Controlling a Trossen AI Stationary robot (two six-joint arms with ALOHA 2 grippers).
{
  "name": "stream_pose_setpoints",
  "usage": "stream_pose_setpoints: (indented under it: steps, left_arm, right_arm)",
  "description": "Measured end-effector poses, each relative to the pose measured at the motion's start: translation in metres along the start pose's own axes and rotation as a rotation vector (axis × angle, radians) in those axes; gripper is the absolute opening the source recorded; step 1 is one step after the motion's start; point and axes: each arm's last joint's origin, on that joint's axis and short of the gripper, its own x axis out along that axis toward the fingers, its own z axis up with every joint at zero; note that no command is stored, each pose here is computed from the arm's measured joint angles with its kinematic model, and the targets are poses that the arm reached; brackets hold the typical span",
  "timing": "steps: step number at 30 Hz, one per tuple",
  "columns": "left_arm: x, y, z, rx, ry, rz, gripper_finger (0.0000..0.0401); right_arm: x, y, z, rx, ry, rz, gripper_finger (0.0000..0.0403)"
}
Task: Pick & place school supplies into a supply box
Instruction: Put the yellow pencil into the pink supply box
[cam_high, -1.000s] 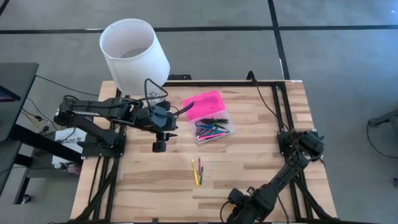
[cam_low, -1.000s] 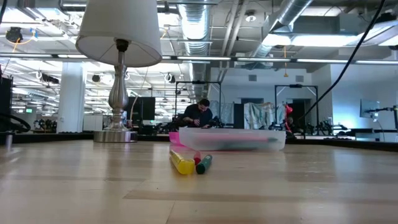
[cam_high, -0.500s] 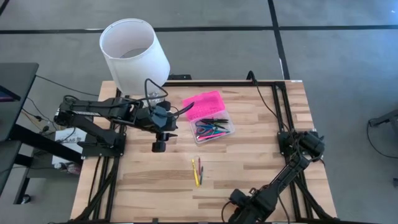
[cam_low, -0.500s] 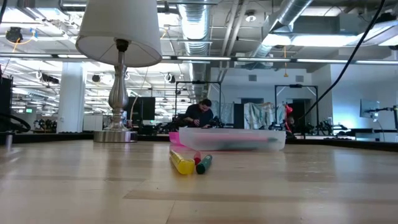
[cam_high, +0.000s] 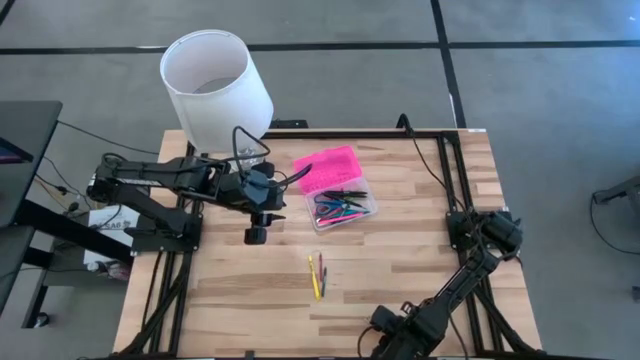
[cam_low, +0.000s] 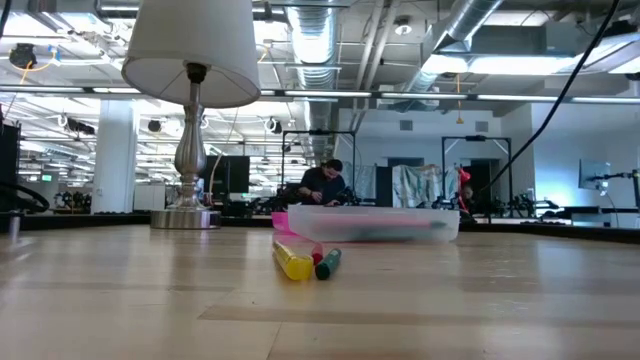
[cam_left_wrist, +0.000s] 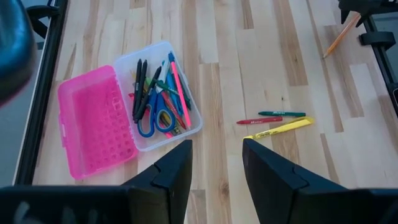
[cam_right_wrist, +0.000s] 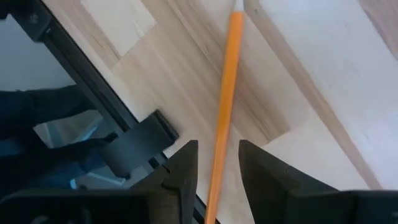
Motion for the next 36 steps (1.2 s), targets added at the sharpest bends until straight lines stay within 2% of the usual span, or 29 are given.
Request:
stream_pose_setpoints:
  steps: [4,9,15,25,36]
  left_arm:
    - [0.0,0.0,0.0,-0.001,0.0,0.0,0.0137]
    - [0.0,0.0,0.0,-0.002,0.0,0.0,0.0137]
    - [0.0,0.0,0.0,-0.008,0.0,0.0,0.0137]
    - [0.0,0.0,0.0,-0.016,-0.003,0.0,0.0137]
    - [0.0,0.0,0.0,-0.029,-0.003,0.0,0.0137]
  right_arm:
    - [0.002,0.0,0.0,-0.008,0.001,-0.004,0.0111]
    - [0.025,0.002,-0.002,-0.045,0.069,-0.009,0.0111]
    - [0.026,-0.001,-0.001,0.001,0.078,-0.054,0.0111]
    - [0.038,-0.007,-0.005,0.093,0.307,-0.131,0.0108]
    - [0.037,-0.016,-0.008,0.126,0.372,-0.218,0.0032]
